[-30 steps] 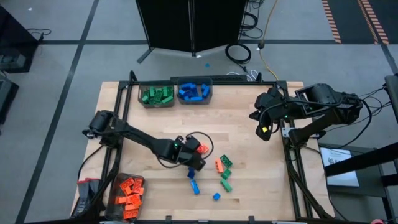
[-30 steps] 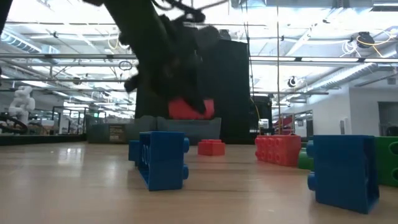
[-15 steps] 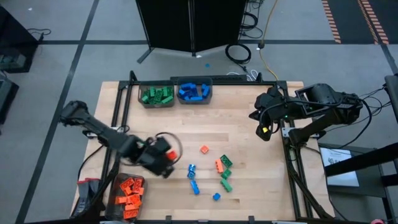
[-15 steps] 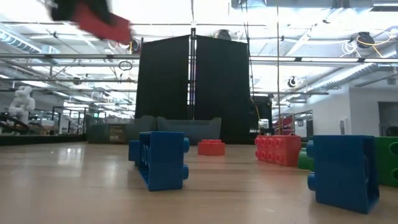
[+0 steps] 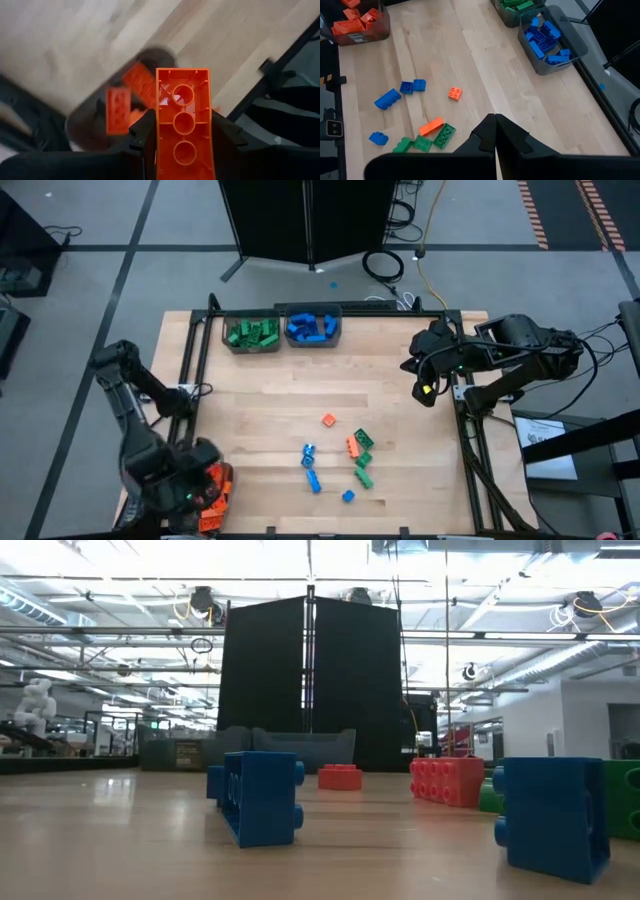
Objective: Sort blocks
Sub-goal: Put the orange gamepiece into the bottom black bin
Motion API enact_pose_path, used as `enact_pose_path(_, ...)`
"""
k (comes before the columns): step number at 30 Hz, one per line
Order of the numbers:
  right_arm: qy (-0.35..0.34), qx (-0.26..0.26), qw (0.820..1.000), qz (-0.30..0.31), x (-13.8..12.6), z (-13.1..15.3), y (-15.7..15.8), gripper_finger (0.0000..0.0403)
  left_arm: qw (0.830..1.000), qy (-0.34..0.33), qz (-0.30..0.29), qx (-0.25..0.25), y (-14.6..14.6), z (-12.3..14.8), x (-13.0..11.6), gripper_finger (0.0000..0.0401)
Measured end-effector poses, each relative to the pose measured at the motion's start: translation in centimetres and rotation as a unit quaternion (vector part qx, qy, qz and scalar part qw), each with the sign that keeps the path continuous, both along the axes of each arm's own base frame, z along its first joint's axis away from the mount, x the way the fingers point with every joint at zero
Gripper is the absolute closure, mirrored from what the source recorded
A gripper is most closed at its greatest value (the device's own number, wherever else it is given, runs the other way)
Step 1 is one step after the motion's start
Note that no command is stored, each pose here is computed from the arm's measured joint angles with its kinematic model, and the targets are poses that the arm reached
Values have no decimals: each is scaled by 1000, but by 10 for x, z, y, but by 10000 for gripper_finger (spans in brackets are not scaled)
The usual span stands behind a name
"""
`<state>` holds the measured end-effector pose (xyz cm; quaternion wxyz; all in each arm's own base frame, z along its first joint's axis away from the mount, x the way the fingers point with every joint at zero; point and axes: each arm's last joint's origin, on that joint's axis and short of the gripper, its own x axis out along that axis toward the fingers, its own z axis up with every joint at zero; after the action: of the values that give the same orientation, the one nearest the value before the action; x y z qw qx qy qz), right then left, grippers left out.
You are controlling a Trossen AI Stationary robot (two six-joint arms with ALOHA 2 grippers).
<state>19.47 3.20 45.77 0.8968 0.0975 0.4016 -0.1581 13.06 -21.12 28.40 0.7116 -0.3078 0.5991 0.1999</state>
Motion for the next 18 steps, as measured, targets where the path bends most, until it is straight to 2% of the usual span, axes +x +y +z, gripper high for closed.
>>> enact_pose_path(6,0,-1,1000,-1,0,0,0,403,999,20,-16,24,-24,-16,-23,284)
enact_pose_path(15,-1,-1,1000,-1,0,0,0,403,995,52,-34,84,-46,-49,-25,284)
enact_pose_path(16,0,-1,1000,-1,0,0,0,403,994,58,-34,88,-47,-52,-24,281)
enact_pose_path(18,0,-1,1000,-1,0,0,0,403,993,65,-33,94,-49,-56,-23,245)
